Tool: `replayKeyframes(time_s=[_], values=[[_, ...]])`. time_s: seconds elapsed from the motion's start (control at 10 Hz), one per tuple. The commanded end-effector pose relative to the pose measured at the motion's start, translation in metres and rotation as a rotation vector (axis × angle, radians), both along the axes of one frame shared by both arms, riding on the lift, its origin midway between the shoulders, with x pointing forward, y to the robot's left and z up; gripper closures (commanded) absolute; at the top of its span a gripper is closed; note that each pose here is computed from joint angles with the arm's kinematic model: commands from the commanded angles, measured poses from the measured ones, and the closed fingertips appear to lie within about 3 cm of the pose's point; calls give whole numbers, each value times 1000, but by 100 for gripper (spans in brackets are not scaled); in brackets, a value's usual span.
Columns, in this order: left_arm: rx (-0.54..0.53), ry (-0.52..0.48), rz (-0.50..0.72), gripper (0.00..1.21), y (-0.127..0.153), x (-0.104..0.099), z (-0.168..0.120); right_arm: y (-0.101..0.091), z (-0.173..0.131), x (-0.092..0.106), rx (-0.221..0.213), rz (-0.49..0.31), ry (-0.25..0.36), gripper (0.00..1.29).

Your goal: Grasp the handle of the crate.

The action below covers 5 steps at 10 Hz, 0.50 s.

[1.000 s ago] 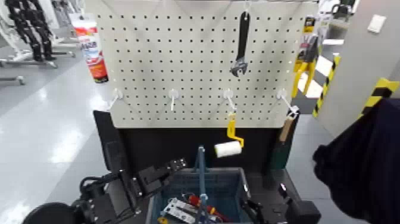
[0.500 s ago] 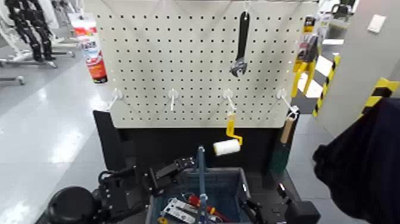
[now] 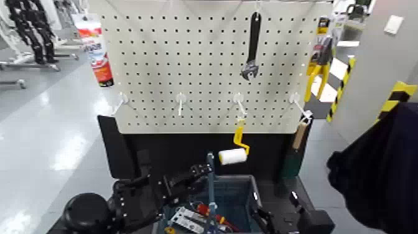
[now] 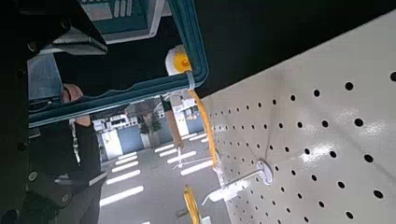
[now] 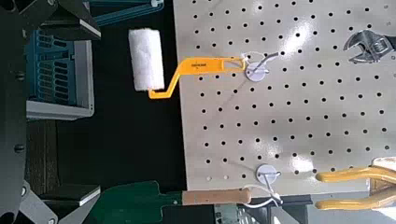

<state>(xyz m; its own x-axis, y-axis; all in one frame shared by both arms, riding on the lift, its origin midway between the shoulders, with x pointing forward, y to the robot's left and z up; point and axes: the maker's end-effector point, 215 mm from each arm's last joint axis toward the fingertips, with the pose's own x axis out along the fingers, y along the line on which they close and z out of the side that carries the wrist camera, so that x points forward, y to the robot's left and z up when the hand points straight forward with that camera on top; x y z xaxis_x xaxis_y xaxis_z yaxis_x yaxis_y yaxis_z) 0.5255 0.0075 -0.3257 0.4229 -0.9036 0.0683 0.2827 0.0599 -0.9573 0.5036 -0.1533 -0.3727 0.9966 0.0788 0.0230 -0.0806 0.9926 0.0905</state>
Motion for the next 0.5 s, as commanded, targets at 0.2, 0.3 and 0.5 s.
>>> replayKeyframes(time_s=[0.2,0.3,0.5], values=[[-38,36,-14,111,-5,-5,-5,-1,1,0,7,-2,-6,14],[-39,39,-13,118,-5,-5,-6,-1,1,0,5,-2,-7,14],[-39,37,-14,118,-6,-6,-6,-1,0,0,7,-1,-7,14]])
